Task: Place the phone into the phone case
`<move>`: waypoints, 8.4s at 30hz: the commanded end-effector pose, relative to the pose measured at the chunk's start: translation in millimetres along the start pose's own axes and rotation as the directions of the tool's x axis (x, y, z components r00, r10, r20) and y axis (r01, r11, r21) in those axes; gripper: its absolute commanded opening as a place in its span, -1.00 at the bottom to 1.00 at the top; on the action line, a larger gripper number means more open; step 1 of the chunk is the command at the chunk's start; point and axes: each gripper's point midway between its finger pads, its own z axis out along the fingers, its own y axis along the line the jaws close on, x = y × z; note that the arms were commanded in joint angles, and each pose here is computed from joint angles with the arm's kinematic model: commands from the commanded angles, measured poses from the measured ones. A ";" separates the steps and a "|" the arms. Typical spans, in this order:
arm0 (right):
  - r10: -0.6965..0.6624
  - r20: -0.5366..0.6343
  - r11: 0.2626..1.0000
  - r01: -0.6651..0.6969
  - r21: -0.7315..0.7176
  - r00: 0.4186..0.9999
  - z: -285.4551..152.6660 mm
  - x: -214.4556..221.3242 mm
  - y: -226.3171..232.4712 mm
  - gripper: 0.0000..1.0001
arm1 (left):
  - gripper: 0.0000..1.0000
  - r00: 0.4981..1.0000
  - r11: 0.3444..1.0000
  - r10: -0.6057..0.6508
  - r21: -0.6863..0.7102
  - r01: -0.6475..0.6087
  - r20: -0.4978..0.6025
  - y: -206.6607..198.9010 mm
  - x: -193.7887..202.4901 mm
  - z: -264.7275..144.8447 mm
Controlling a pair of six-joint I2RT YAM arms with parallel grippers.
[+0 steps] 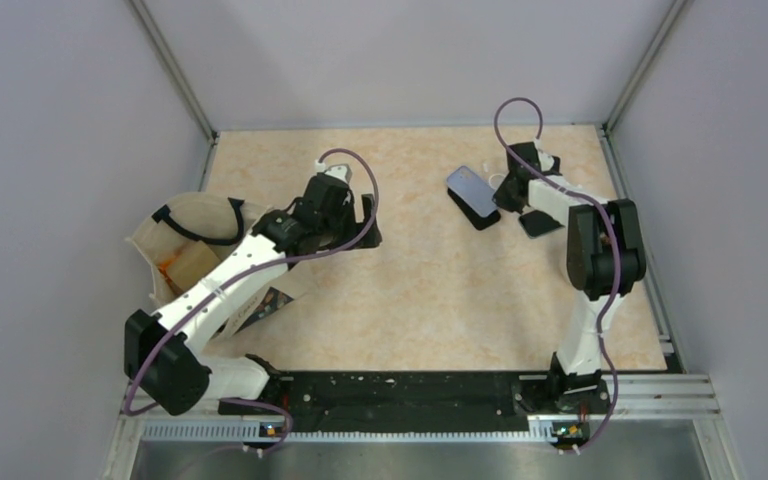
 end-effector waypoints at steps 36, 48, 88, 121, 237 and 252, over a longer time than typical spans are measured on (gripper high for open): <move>0.094 -0.118 0.923 -0.131 -0.361 0.989 -187.8 221.7 95.3 0.18 | 0.78 0.910 0.902 -0.399 -0.128 0.412 0.115 53.8 39.3 29.9; -0.082 0.066 0.930 0.100 -0.353 0.994 -210.3 101.9 66.6 0.74 | 0.62 0.857 0.807 -0.469 -0.292 0.514 0.214 49.3 45.4 51.2; -0.252 0.092 0.915 0.268 -0.301 0.963 -170.4 34.6 82.5 0.77 | -1.00 0.975 0.953 0.183 -0.221 -0.207 -0.125 35.7 55.3 141.6; 0.236 0.114 0.929 -0.258 0.266 0.965 -40.1 -37.6 -79.2 0.90 | 0.52 0.999 0.997 0.020 -0.069 -0.018 0.032 15.5 -9.2 56.1; -0.492 -0.207 0.867 0.454 -0.205 0.846 -146.9 225.5 61.0 0.02 | 0.22 0.954 0.964 -0.237 -0.168 0.207 -0.181 58.3 120.7 78.5; -0.522 -0.157 0.837 0.467 -0.287 0.839 -170.7 220.3 130.6 0.02 | 0.21 0.959 0.950 -0.256 -0.219 0.225 -0.125 74.2 106.9 70.4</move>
